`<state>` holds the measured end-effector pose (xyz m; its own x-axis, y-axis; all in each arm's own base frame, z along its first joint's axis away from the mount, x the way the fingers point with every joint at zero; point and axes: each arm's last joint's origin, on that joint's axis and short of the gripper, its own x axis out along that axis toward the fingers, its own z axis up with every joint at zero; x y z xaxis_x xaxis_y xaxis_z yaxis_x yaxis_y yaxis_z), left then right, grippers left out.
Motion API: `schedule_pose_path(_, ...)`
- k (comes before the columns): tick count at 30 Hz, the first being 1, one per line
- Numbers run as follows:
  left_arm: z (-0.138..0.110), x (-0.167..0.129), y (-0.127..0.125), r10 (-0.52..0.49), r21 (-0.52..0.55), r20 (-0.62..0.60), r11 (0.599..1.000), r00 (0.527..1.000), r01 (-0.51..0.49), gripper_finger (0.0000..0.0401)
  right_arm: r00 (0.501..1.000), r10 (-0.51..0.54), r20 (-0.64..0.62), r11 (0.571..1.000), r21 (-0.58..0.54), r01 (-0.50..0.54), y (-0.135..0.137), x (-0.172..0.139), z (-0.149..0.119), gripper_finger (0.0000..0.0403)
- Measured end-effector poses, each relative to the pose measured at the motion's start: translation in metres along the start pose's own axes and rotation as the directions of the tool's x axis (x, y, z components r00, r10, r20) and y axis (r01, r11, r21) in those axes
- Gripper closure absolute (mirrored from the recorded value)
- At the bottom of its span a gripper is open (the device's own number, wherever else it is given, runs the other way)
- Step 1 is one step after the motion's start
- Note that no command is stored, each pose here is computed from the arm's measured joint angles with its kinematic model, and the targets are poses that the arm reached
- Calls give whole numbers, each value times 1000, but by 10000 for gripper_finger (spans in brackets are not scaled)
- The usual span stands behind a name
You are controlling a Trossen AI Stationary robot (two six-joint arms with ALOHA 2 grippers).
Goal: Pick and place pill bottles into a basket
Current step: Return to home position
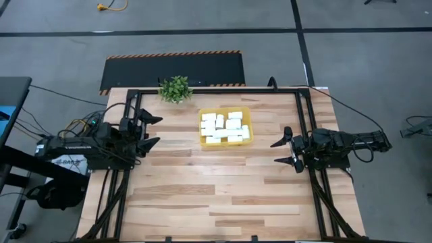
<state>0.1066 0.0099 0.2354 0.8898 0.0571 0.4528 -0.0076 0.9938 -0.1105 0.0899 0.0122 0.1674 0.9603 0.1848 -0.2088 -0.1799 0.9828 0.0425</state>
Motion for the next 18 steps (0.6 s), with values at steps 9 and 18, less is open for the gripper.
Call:
schedule_pose_path(9,-18,-14,3,14,9,-137,1000,990,-13,15,1000,0,0,1000,0,0,0,0,0,117)
schedule_pose_path(18,-31,-25,-6,-178,6,-304,982,936,189,15,1000,0,0,1000,0,0,0,0,0,117)
